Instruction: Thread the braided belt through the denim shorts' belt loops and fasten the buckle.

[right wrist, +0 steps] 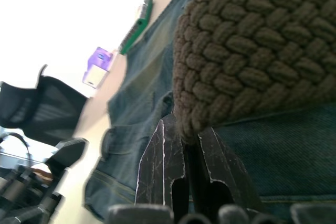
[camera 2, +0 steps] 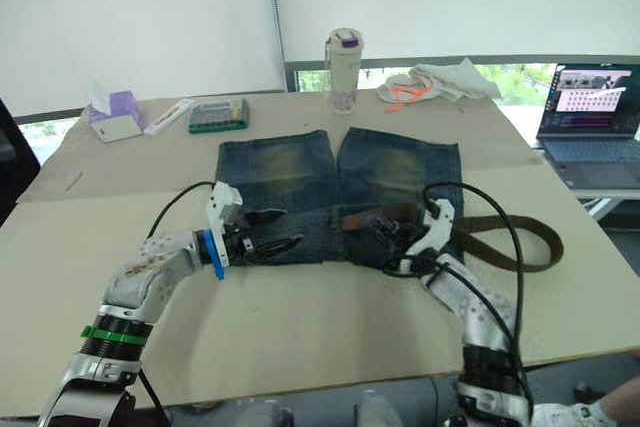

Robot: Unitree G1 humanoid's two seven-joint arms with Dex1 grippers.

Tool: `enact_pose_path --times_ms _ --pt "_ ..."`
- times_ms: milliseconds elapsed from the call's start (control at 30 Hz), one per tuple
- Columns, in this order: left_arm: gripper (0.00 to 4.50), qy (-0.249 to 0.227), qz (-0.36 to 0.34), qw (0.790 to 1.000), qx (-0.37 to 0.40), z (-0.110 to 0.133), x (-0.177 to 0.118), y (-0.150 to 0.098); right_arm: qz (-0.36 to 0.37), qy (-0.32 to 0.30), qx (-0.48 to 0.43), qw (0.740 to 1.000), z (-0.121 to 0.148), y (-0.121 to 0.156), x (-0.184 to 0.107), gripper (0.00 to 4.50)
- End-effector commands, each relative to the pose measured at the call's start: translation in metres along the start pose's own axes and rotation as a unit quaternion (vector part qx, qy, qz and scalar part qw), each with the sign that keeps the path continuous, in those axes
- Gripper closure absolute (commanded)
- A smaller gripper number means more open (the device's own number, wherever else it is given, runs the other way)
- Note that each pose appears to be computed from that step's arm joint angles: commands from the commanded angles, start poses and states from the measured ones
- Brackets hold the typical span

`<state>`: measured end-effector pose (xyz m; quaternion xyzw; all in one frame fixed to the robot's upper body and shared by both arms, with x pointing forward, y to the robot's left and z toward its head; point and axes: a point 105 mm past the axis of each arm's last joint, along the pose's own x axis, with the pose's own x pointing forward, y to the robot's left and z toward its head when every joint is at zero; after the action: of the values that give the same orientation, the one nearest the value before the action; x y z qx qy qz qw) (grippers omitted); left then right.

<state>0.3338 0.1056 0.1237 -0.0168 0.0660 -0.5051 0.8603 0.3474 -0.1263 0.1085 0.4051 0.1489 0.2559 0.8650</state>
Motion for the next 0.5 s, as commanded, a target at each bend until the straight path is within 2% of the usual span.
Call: enact_pose_path --times_ms 33,333,500 --pt "0.03 -0.008 0.002 1.0 0.012 0.003 -0.001 0.0 0.011 0.008 0.012 1.0 -0.002 0.003 0.01 4.5" --pt "0.03 -0.003 0.006 1.0 0.006 -0.003 -0.003 0.0 0.024 -0.009 -0.025 0.999 0.021 0.006 0.006 4.5" --pt "0.03 -0.005 0.012 1.0 0.002 -0.003 -0.004 0.002 0.047 -0.033 -0.007 0.998 0.036 0.014 0.0 4.5"
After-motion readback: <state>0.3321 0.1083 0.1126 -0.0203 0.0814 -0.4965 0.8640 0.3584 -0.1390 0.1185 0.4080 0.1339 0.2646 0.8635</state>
